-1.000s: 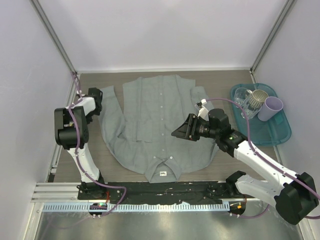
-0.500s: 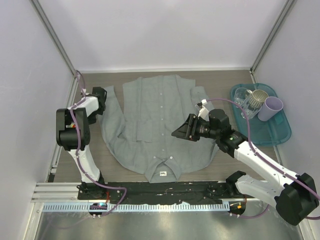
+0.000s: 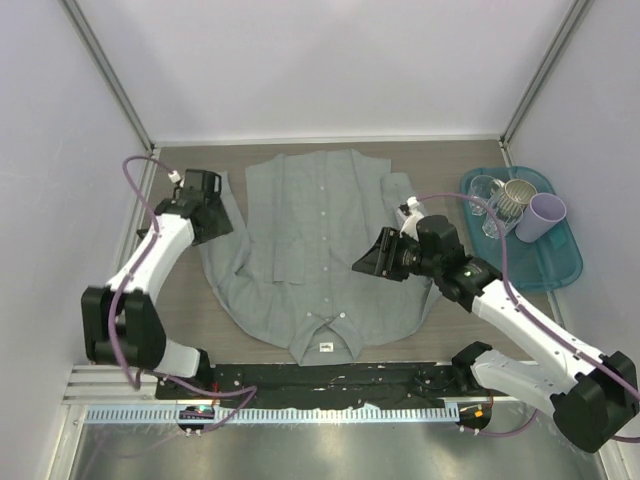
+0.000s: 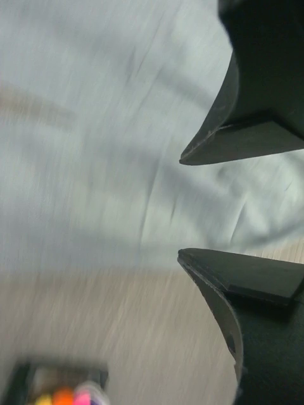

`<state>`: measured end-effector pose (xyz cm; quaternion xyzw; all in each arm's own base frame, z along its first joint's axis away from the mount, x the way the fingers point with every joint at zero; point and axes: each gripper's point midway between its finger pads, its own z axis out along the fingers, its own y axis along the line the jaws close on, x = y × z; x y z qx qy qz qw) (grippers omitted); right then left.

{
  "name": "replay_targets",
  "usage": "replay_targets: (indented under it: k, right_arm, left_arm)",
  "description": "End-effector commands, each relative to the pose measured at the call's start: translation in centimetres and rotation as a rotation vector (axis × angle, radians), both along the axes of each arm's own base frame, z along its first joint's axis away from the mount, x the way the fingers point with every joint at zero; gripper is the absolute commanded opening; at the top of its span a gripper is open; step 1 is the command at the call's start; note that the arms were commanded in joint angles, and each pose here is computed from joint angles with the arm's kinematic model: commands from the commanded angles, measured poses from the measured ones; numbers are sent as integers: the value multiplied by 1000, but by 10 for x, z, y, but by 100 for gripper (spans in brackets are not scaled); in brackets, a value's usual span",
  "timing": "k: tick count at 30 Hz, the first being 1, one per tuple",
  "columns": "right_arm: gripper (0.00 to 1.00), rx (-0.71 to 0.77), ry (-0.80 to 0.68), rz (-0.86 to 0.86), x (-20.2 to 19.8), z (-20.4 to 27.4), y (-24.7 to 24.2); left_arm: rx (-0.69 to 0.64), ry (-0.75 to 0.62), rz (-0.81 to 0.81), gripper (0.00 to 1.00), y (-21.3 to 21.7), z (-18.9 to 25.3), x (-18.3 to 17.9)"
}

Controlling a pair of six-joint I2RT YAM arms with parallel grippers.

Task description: Remove the brooch from the garment

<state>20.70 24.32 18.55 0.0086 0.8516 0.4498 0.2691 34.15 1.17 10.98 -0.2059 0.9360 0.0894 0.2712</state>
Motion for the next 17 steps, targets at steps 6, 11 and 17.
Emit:
replay_targets:
  k: [6, 11, 17]
  right_arm:
    - [59, -547, -303, -367, 38, 66, -118]
    - [75, -595, -416, -460, 29, 129, -150]
    - [98, -412, -634, -549, 15, 227, -159]
  left_arm:
    - [-819, -444, -525, 100, -244, 186, -54]
    - [-912, -664, -686, 100, -257, 292, -101]
    - [-889, -1023, -771, 100, -222, 407, -133]
